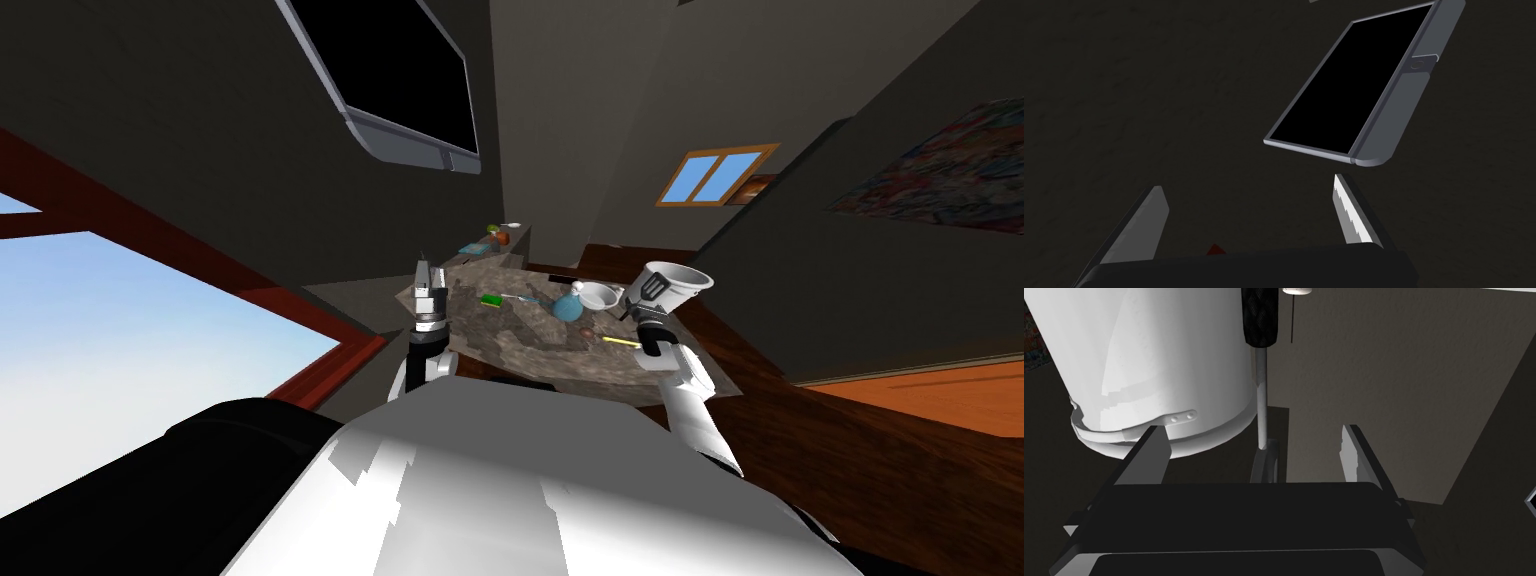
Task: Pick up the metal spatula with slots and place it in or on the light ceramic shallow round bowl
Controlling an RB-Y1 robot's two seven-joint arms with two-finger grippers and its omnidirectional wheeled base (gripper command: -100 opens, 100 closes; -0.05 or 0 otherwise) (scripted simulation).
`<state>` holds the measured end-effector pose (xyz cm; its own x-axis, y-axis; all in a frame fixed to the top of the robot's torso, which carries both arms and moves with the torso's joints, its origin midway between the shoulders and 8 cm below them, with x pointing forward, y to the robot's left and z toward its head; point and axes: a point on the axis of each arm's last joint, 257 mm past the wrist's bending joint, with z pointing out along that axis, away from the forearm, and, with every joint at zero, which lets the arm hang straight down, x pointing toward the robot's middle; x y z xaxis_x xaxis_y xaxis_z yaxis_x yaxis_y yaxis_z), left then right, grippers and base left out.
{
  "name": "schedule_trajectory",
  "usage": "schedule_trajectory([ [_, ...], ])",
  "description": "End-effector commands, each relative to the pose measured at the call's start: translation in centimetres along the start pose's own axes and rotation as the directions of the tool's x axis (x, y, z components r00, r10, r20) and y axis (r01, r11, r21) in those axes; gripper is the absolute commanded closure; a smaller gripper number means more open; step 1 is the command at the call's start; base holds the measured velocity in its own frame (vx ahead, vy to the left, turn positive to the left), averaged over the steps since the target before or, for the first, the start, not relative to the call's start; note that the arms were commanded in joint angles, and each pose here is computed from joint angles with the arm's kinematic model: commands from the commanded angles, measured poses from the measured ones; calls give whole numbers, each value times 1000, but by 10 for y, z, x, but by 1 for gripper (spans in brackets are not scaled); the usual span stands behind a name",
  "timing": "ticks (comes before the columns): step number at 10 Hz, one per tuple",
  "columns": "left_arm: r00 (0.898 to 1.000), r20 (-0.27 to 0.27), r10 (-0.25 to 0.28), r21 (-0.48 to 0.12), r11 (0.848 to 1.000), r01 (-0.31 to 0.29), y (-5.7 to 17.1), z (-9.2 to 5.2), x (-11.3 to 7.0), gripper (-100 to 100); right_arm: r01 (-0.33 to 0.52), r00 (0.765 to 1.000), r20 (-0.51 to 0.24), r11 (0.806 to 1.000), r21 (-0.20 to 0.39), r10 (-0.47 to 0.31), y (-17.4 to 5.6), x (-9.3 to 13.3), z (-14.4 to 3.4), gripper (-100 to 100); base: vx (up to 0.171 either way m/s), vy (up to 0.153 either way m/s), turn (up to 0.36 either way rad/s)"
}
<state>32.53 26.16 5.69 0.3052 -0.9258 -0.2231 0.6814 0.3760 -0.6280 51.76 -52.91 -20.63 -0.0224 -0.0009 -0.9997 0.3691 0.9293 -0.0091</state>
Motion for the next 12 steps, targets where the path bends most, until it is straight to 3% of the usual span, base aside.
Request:
schedule_trajectory([
  [1,1000,0,0,0,1000,0,0,0,0,0,-1,1000,-8,1000,-4,1,-1,5,5,-100,8,36,-48],
  [2,1000,0,0,0,1000,0,0,0,0,0,0,1000,11,1000,-24,0,3,-5,14,-100,9,36,-87],
  [3,1000,0,0,0,1000,0,0,0,0,0,0,1000,-8,1000,-18,0,0,5,14,-100,10,35,-44],
  [4,1000,0,0,0,1000,0,0,0,0,0,0,1000,8,999,-37,0,3,-4,23,-100,10,46,-80],
  [5,1000,0,0,0,1000,0,0,0,0,0,0,1000,-8,1000,-31,0,0,4,22,-100,10,41,-52],
  [8,1000,0,0,0,1000,0,0,0,0,0,-1,1000,6,998,-63,2,5,-6,39,-100,9,44,-72],
  [9,1000,0,0,0,1000,0,0,0,0,0,-3,1000,-10,998,-58,2,2,2,38,-100,9,38,-48],
  [10,1000,0,0,0,1000,0,0,0,0,0,-3,1000,4,997,-76,4,5,-7,46,-100,7,47,-97],
  [11,1000,0,0,0,1000,0,0,0,0,0,-5,1000,-12,998,-70,4,2,1,45,-100,8,38,-48],
  [12,1000,0,0,0,1000,0,0,0,0,0,-6,1000,3,996,-90,6,6,-10,54,-100,14,40,-90],
])
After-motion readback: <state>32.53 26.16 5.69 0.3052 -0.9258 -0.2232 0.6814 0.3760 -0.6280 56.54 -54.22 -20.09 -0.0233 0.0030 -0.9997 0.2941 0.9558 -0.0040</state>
